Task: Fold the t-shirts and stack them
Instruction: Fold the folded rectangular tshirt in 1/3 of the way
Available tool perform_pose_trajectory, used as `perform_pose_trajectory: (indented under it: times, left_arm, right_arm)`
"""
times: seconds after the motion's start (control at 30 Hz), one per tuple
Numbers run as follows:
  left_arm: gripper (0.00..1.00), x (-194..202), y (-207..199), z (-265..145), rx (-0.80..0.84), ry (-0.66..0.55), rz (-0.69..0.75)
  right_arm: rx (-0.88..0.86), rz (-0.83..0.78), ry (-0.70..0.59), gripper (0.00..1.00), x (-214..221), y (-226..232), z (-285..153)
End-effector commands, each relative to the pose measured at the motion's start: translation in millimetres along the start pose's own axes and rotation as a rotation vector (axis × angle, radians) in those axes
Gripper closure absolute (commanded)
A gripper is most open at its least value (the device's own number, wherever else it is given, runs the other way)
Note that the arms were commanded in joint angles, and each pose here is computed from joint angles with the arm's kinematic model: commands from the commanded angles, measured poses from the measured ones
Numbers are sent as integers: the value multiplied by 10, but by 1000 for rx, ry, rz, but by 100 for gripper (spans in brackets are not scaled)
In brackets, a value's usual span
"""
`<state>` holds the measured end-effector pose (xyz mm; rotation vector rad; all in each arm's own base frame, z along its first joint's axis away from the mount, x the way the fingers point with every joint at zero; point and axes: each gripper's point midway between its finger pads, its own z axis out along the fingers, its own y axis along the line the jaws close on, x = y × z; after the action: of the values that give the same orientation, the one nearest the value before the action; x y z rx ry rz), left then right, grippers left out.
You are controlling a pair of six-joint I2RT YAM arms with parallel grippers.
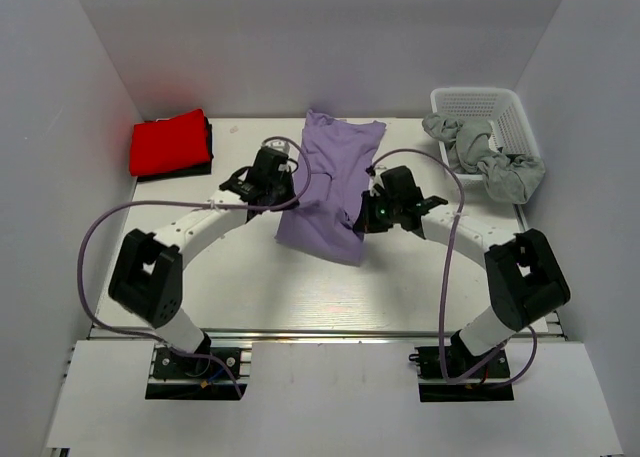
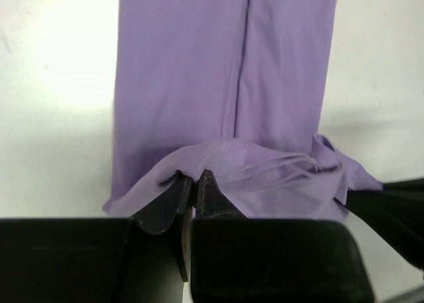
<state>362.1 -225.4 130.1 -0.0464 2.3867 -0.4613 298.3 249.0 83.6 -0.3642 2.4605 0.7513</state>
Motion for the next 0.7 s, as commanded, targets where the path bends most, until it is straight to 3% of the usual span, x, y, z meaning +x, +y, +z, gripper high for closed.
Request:
perform_pose_trajectory:
  times: [0.0, 0.37, 0.43, 0.67]
  left_arm:
    - [100, -502, 43, 49, -36, -103, 9]
    - [100, -1058, 86, 627, 5, -107, 38]
    - [100, -1221, 46, 668, 49, -129, 43]
    - [100, -1250, 12, 1011, 136, -68, 38]
  right_arm:
    - [8, -29, -115, 100, -478, -43, 26]
    - [49, -42, -219, 100, -1332, -295, 104]
    - [63, -42, -226, 100, -1418, -359, 113]
    - [87, -16, -208, 100, -1536, -602, 230]
